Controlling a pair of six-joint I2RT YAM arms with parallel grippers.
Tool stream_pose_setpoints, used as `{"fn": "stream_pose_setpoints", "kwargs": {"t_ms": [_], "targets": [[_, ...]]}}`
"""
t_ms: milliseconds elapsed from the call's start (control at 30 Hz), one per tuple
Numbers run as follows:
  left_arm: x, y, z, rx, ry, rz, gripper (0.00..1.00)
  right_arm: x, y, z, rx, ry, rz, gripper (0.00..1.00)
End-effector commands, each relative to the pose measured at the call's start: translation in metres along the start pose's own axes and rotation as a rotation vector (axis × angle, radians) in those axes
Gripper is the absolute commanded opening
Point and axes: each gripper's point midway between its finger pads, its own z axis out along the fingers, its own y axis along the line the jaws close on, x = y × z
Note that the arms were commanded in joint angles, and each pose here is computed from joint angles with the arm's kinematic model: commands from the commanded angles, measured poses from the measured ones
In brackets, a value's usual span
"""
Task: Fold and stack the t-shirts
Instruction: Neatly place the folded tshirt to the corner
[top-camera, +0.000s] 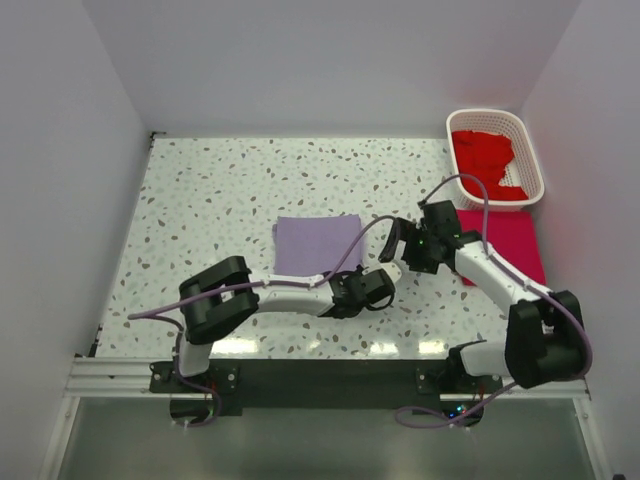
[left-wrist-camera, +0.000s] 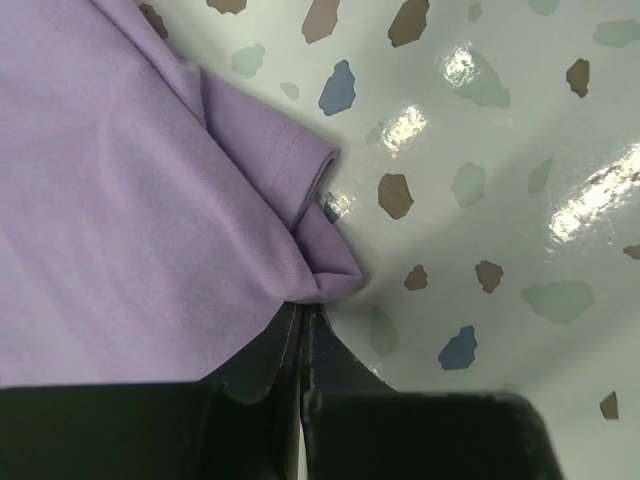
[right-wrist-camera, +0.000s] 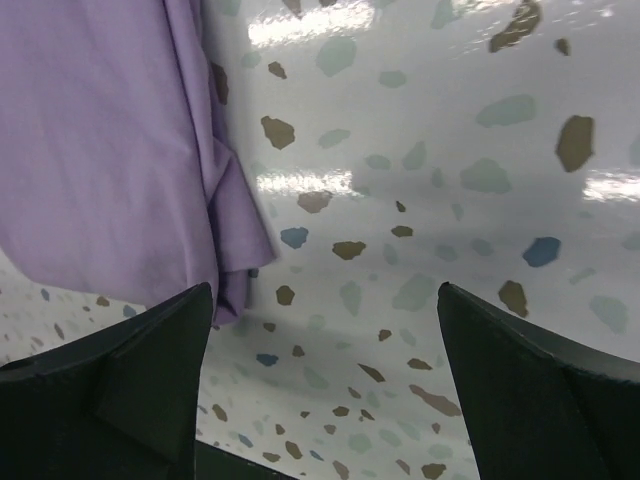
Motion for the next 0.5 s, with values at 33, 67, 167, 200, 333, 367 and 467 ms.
{"fn": "stream_pose_setpoints", "kwargs": {"t_ms": [33, 67, 167, 200, 333, 367, 467], "targets": [[-0.043, 0.012, -0.029, 0.028, -0.135, -0.124, 0.00, 0.000, 0.040, 0.021, -0.199, 0.061, 0.060, 0.96], [-0.044, 0.013, -0.031, 0.032, -0.138, -0.128, 0.00, 0.000, 0.046, 0.024, -0.222, 0.071, 0.068, 0.95], [-0.050, 0.015, -0.037, 0.037, -0.155, -0.145, 0.00, -0.004, 0.062, 0.036, -0.287, 0.086, 0.094, 0.91], [-0.050, 0.015, -0.037, 0.038, -0.155, -0.145, 0.00, -0.009, 0.068, 0.038, -0.300, 0.075, 0.094, 0.90], [-0.053, 0.015, -0.039, 0.040, -0.163, -0.153, 0.00, 0.000, 0.078, 0.057, -0.293, 0.118, 0.080, 0.87], [-0.055, 0.015, -0.040, 0.040, -0.167, -0.154, 0.00, 0.008, 0.079, 0.064, -0.279, 0.138, 0.071, 0.86], [-0.056, 0.016, -0.040, 0.036, -0.168, -0.158, 0.00, 0.023, 0.087, 0.071, -0.265, 0.167, 0.039, 0.83]]}}
